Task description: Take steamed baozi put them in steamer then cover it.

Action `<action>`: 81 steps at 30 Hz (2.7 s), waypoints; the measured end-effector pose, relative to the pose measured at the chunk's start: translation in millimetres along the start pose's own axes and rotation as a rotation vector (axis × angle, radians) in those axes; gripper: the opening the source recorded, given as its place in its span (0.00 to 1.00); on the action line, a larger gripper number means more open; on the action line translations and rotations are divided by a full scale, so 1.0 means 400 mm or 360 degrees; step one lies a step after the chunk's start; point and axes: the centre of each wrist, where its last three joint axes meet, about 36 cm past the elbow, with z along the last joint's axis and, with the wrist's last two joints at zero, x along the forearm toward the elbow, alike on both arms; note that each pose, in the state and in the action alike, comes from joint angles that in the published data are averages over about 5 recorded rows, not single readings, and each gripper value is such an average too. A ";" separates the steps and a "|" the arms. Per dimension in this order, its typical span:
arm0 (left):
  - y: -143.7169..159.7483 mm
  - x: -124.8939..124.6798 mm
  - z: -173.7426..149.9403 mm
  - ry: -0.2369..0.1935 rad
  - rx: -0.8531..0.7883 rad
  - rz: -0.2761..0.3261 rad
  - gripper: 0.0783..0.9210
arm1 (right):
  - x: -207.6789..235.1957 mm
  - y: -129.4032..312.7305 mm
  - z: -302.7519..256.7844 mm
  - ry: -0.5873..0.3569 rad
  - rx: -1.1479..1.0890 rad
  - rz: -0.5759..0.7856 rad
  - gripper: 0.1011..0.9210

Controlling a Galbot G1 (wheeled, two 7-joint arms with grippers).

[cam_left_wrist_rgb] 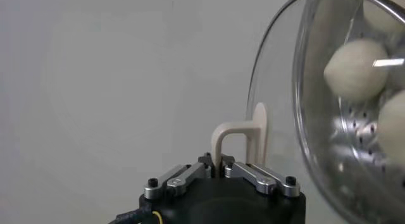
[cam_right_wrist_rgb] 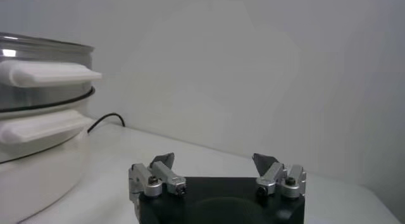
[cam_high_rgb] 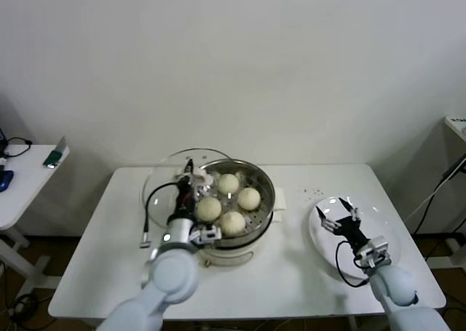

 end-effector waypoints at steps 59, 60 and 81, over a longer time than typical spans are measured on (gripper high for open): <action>-0.098 -0.011 -0.206 -0.0070 -0.0004 0.0149 0.43 | 0.008 -0.033 -0.014 0.0063 0.0013 0.0058 0.88; -0.094 -0.006 -0.206 -0.0072 0.0002 0.0149 0.47 | 0.008 -0.034 -0.017 0.0069 0.0009 0.0062 0.88; -0.012 0.112 -0.061 -0.0028 0.0212 0.0104 0.88 | 0.015 -0.048 -0.046 0.0140 -0.0021 0.0131 0.88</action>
